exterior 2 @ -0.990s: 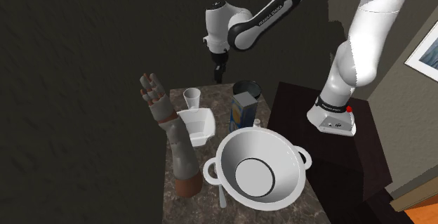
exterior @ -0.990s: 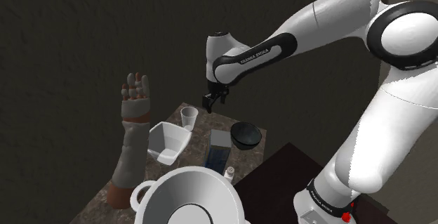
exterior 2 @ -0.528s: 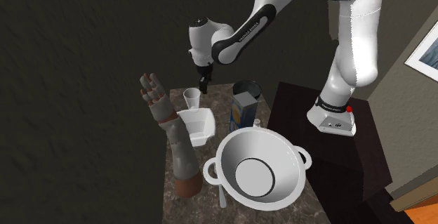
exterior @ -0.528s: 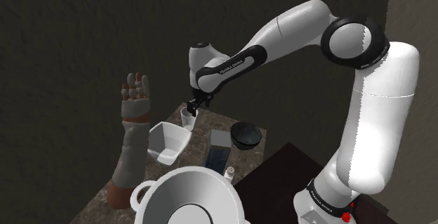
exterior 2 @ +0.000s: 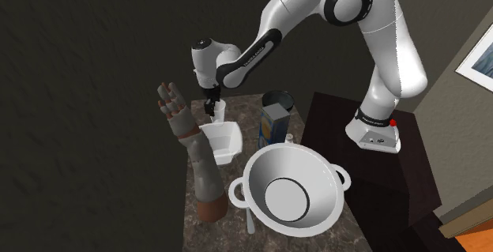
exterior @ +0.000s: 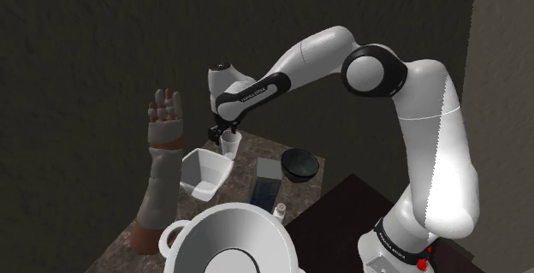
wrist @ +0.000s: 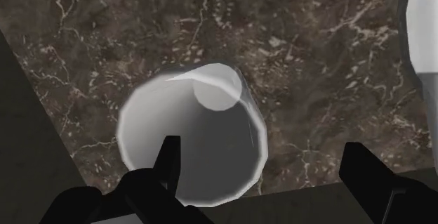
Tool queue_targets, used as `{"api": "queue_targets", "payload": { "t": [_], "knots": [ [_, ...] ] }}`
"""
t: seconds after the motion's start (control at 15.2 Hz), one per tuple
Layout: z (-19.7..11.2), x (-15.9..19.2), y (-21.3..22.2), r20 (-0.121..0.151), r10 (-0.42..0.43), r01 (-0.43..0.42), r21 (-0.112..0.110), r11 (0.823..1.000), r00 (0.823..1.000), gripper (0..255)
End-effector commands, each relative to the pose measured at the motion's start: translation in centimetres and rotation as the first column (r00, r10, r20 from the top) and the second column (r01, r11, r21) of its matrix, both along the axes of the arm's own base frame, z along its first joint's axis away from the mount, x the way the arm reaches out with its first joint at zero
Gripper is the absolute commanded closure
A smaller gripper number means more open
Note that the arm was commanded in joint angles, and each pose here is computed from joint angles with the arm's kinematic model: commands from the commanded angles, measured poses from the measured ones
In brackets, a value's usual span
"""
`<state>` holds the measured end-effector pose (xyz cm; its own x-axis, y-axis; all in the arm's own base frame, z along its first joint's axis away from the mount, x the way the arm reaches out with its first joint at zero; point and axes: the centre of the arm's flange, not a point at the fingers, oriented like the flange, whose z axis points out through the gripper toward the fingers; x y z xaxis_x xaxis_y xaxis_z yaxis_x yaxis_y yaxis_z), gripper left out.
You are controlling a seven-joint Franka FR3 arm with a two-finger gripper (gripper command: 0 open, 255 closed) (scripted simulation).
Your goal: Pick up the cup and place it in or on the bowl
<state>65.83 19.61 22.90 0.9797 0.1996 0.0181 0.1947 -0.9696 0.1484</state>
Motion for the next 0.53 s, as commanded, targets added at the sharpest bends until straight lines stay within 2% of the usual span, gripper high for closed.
{"api": "queue_targets", "payload": {
  "t": [0.0, 0.46],
  "knots": [
    [-1.5, 0.7, 0.2, 0.004, 0.003, -0.003, 0.0, 1.0, 1.0, 0],
    [-4.9, 0.9, -0.2, 0.004, 0.003, -0.003, 0.0, 1.0, 1.0, 0]
  ]
}}
